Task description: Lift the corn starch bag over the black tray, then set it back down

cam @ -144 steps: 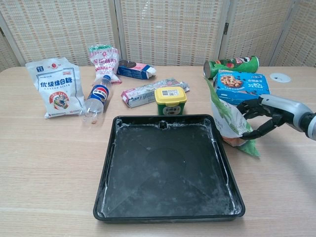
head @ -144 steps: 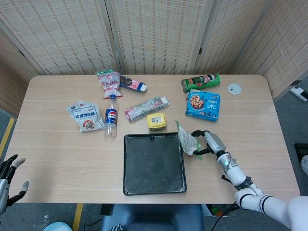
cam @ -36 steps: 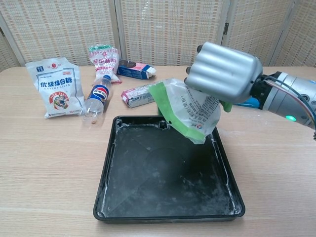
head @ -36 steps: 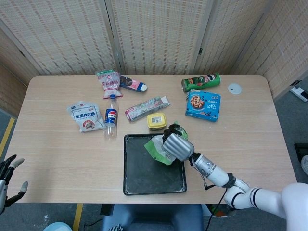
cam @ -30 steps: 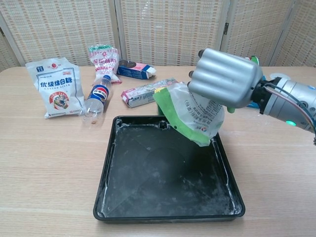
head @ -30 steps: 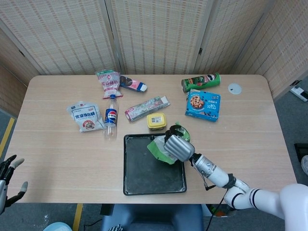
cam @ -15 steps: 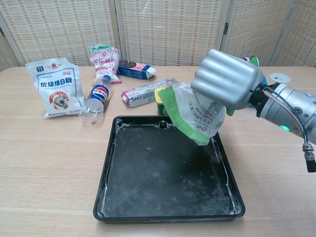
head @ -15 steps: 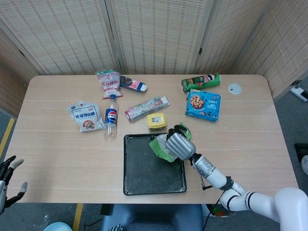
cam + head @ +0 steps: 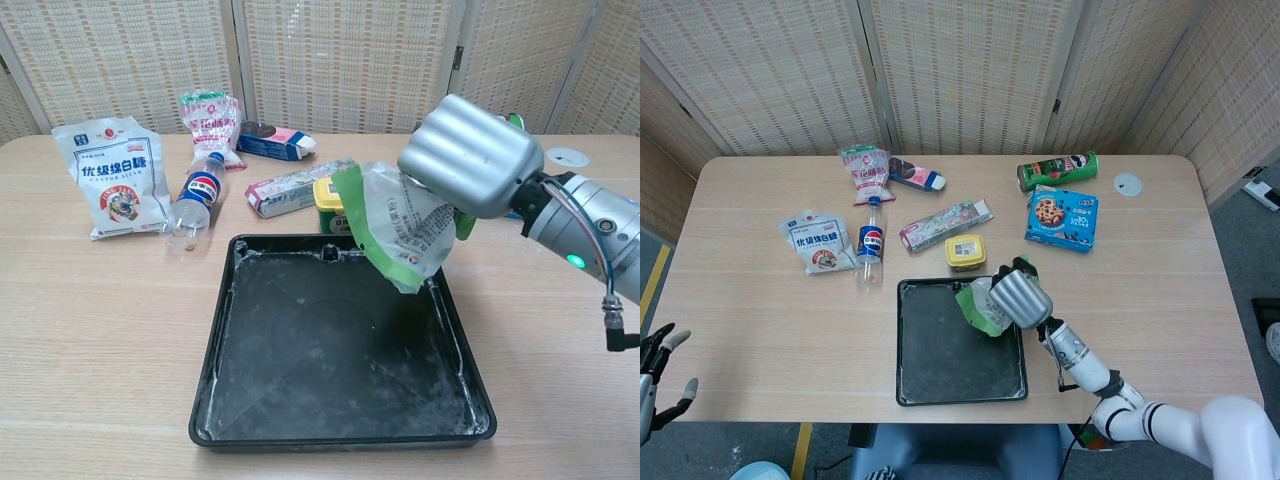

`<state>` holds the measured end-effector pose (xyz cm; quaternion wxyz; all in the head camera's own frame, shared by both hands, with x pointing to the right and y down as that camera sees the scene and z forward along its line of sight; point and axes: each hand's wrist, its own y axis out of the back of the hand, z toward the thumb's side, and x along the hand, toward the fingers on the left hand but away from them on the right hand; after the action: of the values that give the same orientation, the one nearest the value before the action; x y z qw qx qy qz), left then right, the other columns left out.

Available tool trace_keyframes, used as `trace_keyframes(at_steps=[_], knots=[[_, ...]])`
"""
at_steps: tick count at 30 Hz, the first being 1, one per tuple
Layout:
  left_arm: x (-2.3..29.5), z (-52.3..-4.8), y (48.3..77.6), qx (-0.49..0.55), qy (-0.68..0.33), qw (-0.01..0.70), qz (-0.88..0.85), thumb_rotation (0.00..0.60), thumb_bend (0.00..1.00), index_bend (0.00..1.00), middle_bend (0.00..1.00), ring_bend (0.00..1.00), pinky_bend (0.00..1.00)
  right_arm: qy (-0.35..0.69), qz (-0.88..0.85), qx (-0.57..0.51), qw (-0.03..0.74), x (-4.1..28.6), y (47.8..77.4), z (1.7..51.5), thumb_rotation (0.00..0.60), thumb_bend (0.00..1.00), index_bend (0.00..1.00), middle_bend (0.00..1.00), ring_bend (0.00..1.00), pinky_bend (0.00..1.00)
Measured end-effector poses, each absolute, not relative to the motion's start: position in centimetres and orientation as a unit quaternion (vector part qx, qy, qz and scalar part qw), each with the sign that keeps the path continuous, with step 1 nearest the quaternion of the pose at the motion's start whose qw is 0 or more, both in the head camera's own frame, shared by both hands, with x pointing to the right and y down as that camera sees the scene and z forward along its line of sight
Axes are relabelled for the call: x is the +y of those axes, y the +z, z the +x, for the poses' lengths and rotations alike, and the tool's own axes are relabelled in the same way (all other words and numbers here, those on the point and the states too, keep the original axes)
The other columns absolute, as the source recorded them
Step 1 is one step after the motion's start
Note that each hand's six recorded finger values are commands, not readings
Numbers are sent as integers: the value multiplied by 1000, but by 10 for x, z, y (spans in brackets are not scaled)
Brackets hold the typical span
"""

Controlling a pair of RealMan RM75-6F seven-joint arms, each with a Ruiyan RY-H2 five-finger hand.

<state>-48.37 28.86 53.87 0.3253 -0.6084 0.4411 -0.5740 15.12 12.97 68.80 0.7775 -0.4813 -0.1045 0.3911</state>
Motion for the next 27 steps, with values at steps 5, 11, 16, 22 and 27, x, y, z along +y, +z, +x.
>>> trace_keyframes(at_steps=[5, 11, 16, 22, 27], knots=[[288, -484, 539, 442, -575, 325, -607, 600, 438, 207, 127, 146, 22, 386, -480, -110, 780, 130, 691, 151, 600, 522, 849, 820, 984, 793], [289, -484, 539, 441, -575, 325, -607, 600, 438, 207, 128, 146, 22, 376, -466, -110, 793, 130, 690, 150, 600, 522, 848, 820, 981, 793], [288, -485, 539, 442, -576, 325, -607, 600, 438, 207, 128, 146, 22, 373, -467, -113, 794, 131, 691, 147, 600, 522, 848, 824, 990, 799], [289, -485, 540, 441, -577, 324, -607, 600, 438, 207, 128, 146, 22, 388, -476, -116, 781, 131, 695, 148, 600, 522, 849, 830, 1000, 810], [288, -484, 540, 440, -575, 325, -608, 600, 438, 207, 128, 146, 22, 417, -498, -127, 749, 127, 699, 152, 600, 521, 848, 830, 996, 810]])
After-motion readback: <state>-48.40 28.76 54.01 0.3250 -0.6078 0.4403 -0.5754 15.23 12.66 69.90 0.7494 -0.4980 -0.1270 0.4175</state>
